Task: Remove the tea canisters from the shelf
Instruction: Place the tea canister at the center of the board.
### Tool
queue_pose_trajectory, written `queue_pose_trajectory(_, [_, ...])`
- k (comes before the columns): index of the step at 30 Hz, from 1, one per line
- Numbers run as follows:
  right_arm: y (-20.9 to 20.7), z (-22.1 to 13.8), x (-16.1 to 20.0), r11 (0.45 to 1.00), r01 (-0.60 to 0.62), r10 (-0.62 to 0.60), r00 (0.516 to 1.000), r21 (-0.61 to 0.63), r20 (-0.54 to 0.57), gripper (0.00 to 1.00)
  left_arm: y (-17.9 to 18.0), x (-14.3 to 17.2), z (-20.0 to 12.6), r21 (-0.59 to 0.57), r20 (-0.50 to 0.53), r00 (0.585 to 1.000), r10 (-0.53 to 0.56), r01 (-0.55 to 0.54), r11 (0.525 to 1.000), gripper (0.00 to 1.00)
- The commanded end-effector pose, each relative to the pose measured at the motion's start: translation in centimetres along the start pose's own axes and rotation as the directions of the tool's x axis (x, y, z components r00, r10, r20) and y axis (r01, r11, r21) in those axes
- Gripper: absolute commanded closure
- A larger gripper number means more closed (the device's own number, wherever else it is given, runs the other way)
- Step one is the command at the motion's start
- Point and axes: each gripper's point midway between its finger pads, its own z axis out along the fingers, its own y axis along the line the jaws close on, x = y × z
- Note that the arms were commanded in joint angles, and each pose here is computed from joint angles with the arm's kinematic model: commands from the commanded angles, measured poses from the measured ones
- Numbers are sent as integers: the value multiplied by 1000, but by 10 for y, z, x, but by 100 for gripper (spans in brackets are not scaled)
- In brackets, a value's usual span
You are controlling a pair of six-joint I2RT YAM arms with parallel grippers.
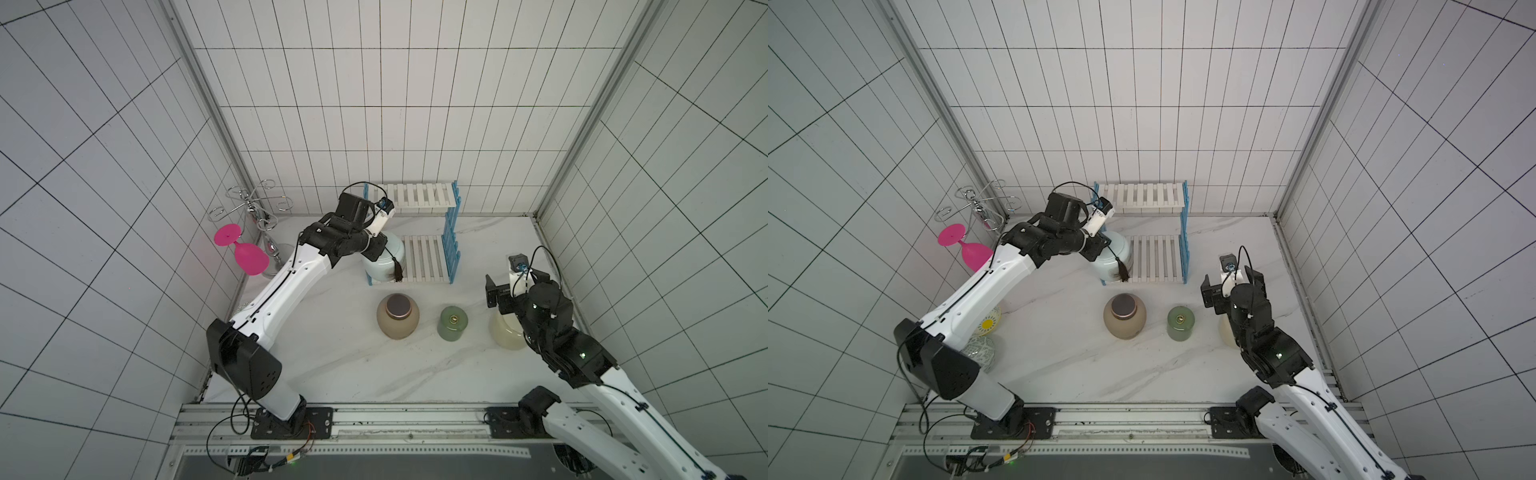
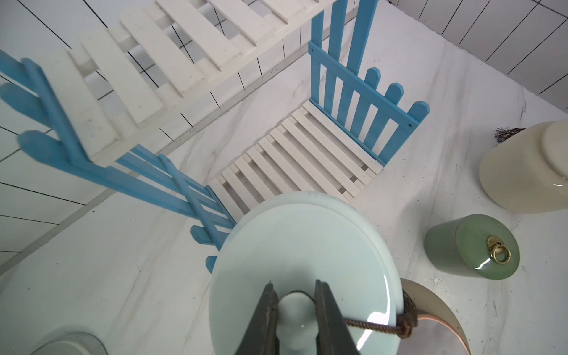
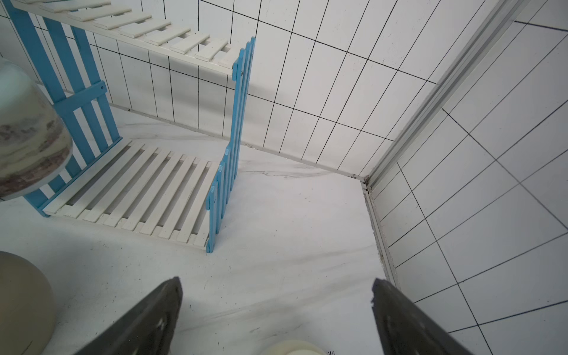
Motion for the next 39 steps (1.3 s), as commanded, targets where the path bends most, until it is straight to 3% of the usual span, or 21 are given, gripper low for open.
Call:
queue_pose_trajectory(1, [0,4,6,1000,1,-1,1000,4,-6,1,6,-45,-46,-24,178,981,76,-72,997,100])
queue_pose_trajectory(10, [1,5,7,1000,3,-3,1000,5,-12,1,20,-15,-79,46,137,986,91,-99,994,100])
queue_pose_trajectory(21, [1,7,10,1000,10,-10,1000,8,-24,1,10,45,-95,113,-12,977,212,-209,971,100])
queue_pose_trajectory(32, [3,9,11,1000,14,-14,999,3,-30,1,-10,94,-74,216,-49,959,279,-262,941,100])
queue_pose_trajectory(39, [2,9,11,1000,14,-13,999,6,-31,1,-14,129,-54,269,-77,910,407,-374,888,100])
